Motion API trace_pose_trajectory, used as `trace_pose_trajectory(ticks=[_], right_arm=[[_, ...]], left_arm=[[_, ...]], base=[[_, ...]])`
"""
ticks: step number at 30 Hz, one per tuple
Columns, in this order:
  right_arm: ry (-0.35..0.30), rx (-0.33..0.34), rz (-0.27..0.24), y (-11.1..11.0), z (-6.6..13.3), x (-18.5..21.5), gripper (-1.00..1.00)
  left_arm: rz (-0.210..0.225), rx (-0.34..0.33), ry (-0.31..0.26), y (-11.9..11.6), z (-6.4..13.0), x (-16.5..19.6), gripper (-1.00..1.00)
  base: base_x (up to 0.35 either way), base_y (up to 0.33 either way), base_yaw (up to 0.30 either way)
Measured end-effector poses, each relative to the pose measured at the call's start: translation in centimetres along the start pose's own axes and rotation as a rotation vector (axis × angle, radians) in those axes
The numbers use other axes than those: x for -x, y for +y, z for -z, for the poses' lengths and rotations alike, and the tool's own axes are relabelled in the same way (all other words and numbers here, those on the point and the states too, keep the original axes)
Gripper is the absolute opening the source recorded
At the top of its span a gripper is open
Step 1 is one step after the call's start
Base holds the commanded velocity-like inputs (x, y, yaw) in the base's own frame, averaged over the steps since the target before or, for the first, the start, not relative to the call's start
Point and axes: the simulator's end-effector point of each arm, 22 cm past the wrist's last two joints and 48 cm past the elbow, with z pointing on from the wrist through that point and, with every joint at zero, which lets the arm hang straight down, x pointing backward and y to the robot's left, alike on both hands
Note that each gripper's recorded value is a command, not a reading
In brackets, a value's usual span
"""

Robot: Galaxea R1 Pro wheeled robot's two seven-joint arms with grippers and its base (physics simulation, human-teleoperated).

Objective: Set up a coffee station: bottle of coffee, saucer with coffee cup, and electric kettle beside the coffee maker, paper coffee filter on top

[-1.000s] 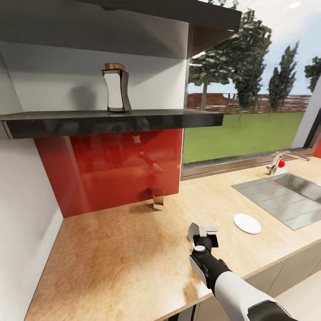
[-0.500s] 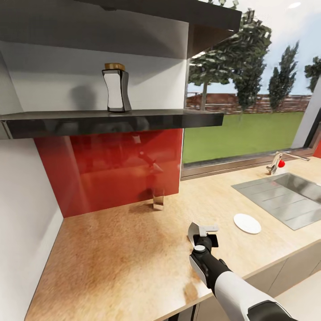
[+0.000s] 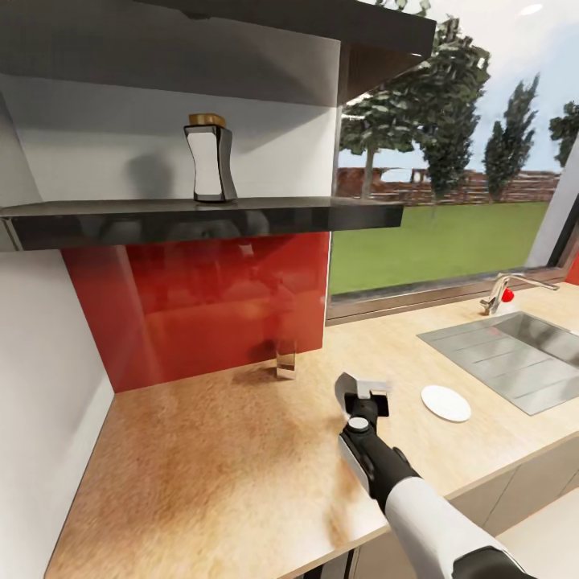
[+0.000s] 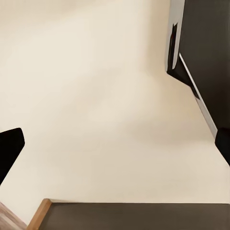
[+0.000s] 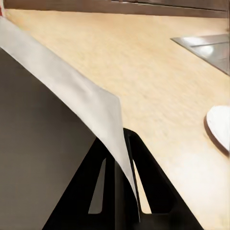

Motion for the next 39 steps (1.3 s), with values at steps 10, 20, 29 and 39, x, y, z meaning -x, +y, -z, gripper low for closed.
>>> trace_pose_trajectory(ticks=[10,20,29,39], right_arm=[[-0.047,0.0,-0.03,-0.5,0.6,5.8,-1.0],[-0.071,-0.045,-0.016,-3.9,-0.3,7.5,-1.0],[-0.116,-0.051,-0.036,-4.5,0.0,9.7,-1.0],[-0.118,-0.053,-0.038,-4.7,0.0,9.8,-1.0]], left_arm=[[0.0,0.001,-0.001,0.0,0.0,0.0,1.0],[-0.002,0.003,-0.01,0.2,0.0,0.3,1.0],[-0.002,-0.001,-0.018,-0.1,0.0,0.6,1.0],[0.0,-0.001,-0.021,-0.1,0.0,0.7,1.0]], base=[[0.0,0.0,0.0],[0.0,0.0,0.0],[0.0,-0.141,-0.002],[0.01,-0.271,-0.252]])
